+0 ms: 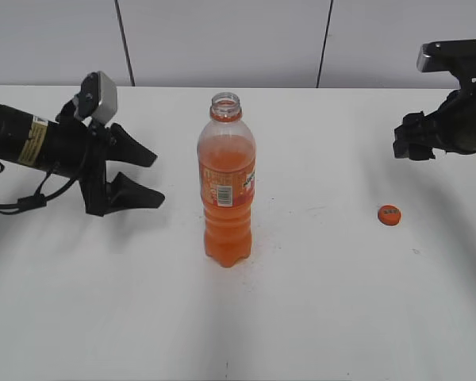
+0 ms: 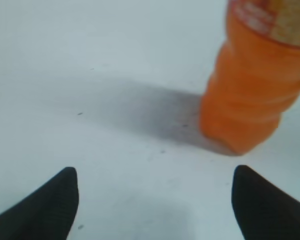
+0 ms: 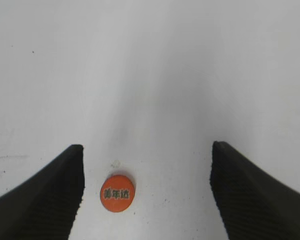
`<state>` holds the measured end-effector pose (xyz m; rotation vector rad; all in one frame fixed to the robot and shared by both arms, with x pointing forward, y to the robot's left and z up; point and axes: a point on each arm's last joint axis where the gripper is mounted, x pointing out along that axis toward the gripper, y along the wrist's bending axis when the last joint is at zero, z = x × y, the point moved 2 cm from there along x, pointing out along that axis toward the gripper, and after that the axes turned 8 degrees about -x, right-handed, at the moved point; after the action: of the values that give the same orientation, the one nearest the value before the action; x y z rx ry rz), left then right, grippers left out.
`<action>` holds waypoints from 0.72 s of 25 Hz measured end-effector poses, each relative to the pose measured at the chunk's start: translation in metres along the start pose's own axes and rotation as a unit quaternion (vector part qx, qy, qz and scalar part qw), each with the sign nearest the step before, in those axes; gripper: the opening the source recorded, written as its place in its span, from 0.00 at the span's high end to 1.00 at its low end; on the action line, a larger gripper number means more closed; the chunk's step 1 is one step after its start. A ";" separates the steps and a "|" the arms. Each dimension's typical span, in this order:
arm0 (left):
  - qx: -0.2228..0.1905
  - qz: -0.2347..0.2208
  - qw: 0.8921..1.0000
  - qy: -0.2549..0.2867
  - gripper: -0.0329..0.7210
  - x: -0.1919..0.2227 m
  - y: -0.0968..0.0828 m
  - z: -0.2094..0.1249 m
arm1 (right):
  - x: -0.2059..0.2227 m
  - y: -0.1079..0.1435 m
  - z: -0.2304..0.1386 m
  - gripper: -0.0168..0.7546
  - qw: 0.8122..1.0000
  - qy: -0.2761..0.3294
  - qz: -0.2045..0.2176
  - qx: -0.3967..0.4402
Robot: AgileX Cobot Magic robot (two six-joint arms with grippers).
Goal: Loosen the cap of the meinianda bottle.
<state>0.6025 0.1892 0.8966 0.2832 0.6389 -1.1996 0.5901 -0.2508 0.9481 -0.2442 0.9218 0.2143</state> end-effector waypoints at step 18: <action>-0.212 0.579 0.776 0.129 0.26 -0.134 0.059 0.008 | -0.035 -0.023 0.055 0.22 0.990 -0.062 -0.073 -0.105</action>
<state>0.6302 0.3099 0.9755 0.3719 0.7626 0.1969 0.6173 -0.2586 1.0110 -0.4866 0.7543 0.1891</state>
